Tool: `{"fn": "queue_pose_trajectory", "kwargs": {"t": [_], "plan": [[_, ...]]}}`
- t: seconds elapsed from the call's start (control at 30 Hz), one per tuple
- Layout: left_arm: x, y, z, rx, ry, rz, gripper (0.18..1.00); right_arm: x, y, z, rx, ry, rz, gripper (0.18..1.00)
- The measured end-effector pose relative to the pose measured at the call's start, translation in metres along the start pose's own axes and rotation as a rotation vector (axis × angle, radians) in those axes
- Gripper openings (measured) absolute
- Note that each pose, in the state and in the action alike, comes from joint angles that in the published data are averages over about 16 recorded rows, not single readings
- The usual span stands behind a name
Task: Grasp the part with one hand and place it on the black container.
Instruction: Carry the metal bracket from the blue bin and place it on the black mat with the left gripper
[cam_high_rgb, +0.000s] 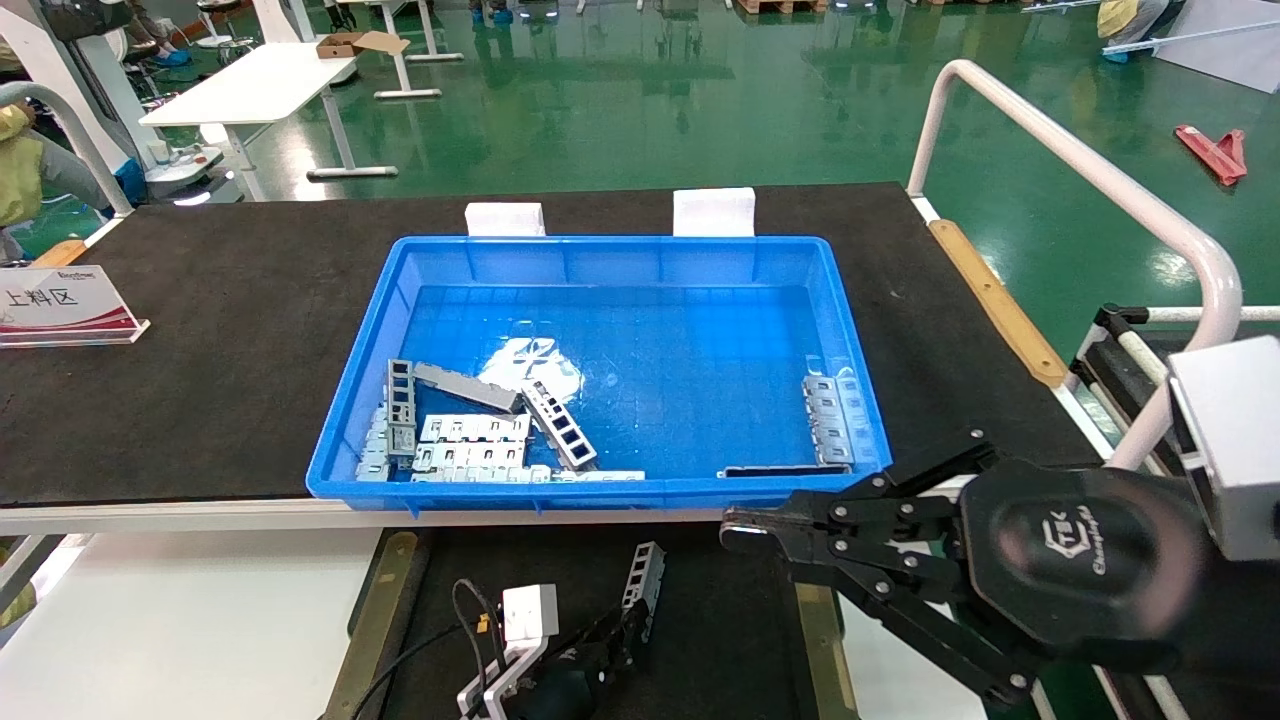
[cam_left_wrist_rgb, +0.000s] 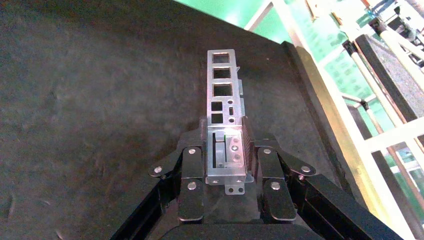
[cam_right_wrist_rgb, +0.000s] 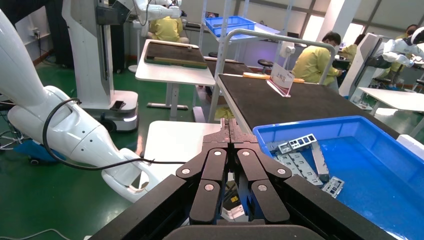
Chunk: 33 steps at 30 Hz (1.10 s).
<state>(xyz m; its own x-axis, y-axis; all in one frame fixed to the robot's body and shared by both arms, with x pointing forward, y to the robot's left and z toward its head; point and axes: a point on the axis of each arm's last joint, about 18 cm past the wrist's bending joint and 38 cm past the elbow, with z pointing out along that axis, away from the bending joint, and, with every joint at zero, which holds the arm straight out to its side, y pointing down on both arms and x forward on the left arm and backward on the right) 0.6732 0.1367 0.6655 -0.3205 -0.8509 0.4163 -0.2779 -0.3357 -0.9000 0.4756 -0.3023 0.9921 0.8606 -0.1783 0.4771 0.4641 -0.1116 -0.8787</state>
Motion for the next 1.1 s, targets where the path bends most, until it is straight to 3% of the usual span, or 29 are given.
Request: {"fn": "queue_pose_trajectory", "kwargs": {"t": [0.6,0.8,1.1], "plan": [[0.007,0.004,0.009,-0.047,-0.011,-0.071,0.337,0.0,0.0,0.0,0.0,0.0,0.0,0.221],[0.01,0.001,0.011,-0.048,-0.001,-0.064,0.381,0.0,0.0,0.0,0.0,0.0,0.0,0.274],[0.02,-0.011,0.012,-0.023,0.04,-0.015,0.521,0.0,0.0,0.0,0.0,0.0,0.0,0.409]]}}
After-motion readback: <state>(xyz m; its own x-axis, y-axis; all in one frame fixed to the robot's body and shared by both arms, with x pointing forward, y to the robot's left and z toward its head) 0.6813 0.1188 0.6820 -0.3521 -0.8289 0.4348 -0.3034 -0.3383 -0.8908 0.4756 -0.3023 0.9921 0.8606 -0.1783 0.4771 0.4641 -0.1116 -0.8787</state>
